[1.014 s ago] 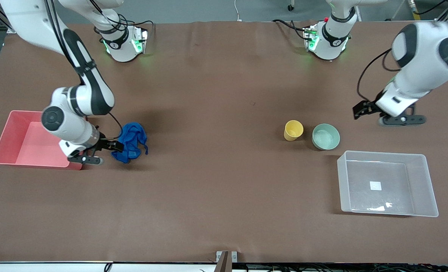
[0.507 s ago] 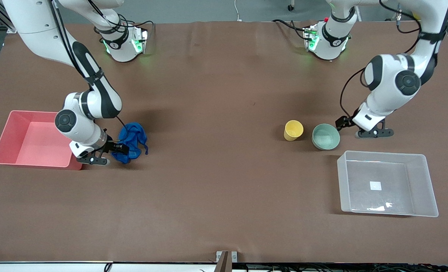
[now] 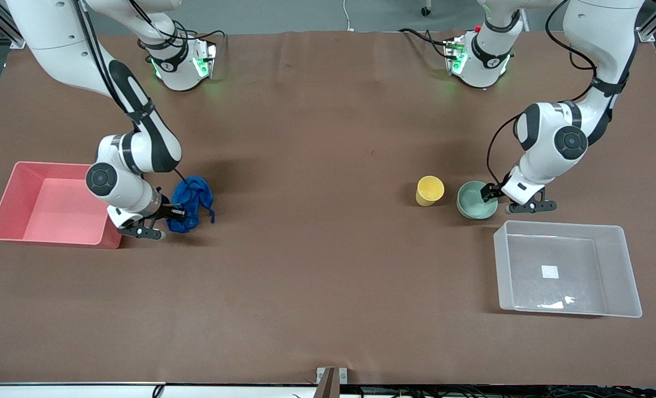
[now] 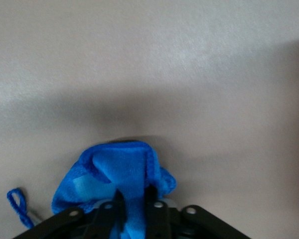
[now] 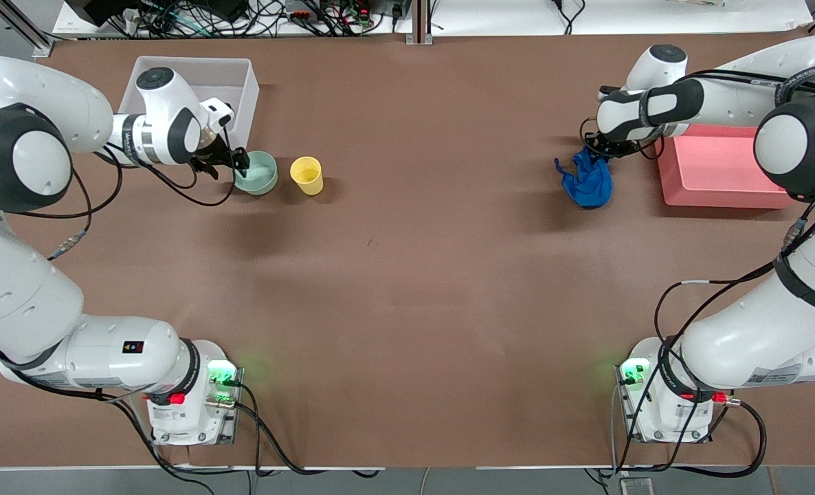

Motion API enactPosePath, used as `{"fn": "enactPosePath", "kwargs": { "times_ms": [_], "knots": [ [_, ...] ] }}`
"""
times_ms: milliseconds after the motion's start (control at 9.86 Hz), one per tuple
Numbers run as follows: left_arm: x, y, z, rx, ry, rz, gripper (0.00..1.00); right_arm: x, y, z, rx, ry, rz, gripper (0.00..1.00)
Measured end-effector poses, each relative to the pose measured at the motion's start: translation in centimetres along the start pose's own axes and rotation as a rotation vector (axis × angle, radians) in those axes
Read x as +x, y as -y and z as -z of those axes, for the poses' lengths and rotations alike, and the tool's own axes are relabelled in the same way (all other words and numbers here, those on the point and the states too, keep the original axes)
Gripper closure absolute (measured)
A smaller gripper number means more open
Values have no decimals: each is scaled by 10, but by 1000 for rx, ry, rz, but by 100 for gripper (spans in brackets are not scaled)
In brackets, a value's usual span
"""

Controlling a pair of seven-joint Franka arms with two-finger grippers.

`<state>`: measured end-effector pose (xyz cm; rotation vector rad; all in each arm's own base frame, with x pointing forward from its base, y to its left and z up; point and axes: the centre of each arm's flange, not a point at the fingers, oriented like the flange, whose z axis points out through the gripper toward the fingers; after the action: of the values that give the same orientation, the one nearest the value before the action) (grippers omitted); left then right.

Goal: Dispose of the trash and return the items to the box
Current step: 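Lift the cloth into the pink bin while the left gripper grasps the bowl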

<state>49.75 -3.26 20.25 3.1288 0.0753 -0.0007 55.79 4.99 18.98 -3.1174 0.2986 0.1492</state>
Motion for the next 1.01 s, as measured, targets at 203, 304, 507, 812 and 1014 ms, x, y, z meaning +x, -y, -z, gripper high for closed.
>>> {"fn": "enactPosePath", "kwargs": {
  "times_ms": [203, 304, 507, 812, 1014],
  "knots": [
    [0, -1, 0, 0, 0, -2, 63, 23, 7, 62, -33, 119, -30, 87],
    [0, -2, -1, -1, 1, -3, 76, 39, 8, 119, -44, 159, -39, 87],
    [5, -7, 9, -5, -23, -11, 97, 53, -28, 224, -47, 172, -24, 87],
    [14, -6, 91, -2, -61, -22, 97, 63, -184, 265, -69, 113, 119, 90],
    [15, 2, 157, 0, -96, -19, 97, 69, -258, 251, -97, 55, 173, 90]
  ]
}}
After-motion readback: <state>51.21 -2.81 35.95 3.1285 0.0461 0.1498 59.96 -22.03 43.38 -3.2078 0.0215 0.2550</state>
